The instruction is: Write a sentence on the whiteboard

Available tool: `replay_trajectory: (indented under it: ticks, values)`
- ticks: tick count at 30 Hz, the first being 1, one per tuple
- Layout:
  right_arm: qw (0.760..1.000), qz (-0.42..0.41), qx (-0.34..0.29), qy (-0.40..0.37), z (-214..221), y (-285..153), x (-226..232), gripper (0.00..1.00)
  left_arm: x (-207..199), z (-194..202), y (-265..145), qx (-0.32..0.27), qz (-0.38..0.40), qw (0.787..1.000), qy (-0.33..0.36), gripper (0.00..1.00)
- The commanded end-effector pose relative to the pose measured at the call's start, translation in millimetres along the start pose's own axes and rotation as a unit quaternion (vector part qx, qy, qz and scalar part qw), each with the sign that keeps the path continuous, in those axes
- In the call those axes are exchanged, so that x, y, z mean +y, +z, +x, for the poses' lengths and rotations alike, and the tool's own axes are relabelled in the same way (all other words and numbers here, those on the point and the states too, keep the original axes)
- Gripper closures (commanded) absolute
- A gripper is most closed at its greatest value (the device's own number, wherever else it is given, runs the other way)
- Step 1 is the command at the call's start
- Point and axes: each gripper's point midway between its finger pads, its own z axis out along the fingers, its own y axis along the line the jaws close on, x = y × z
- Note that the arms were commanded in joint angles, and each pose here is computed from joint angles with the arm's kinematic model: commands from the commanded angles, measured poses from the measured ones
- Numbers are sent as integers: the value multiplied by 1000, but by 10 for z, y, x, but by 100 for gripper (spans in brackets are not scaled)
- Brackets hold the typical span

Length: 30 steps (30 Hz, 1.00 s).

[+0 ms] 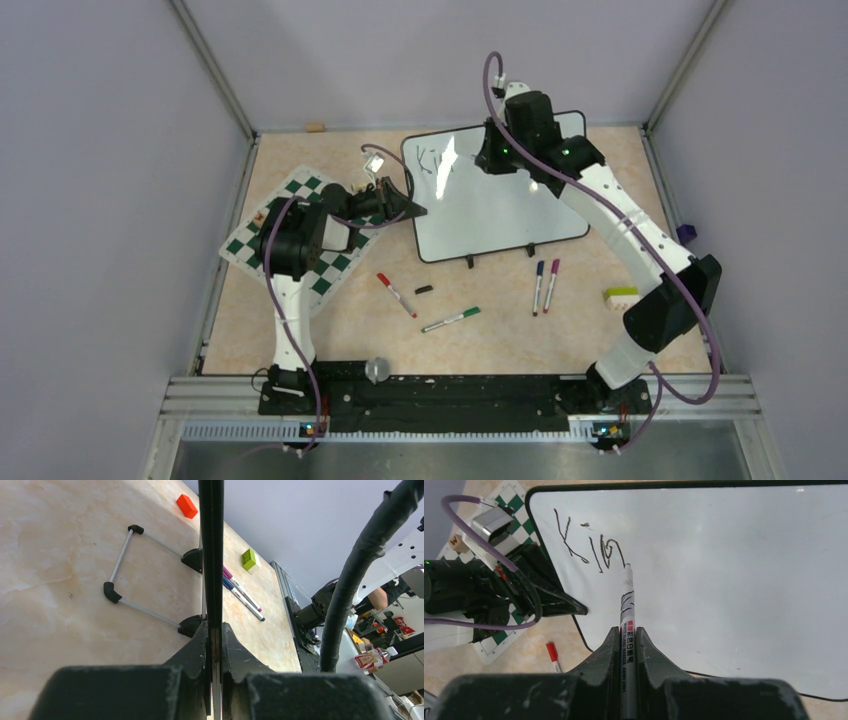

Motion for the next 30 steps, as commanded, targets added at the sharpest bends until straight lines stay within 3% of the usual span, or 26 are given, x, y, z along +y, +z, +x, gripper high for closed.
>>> replay_trajectory:
  ticks: [1, 22, 30]
  values:
    - [999, 9, -33, 0, -142, -121, -67, 100, -33, 116, 23, 31, 37, 997, 65, 100]
    - [999, -21, -34, -17, -84, 98, 22, 100, -62, 143, -68, 43, 43, 992, 112, 100]
    - [999, -22, -28, -24, -29, 116, 9, 100, 37, 107, -52, 49, 46, 995, 80, 100]
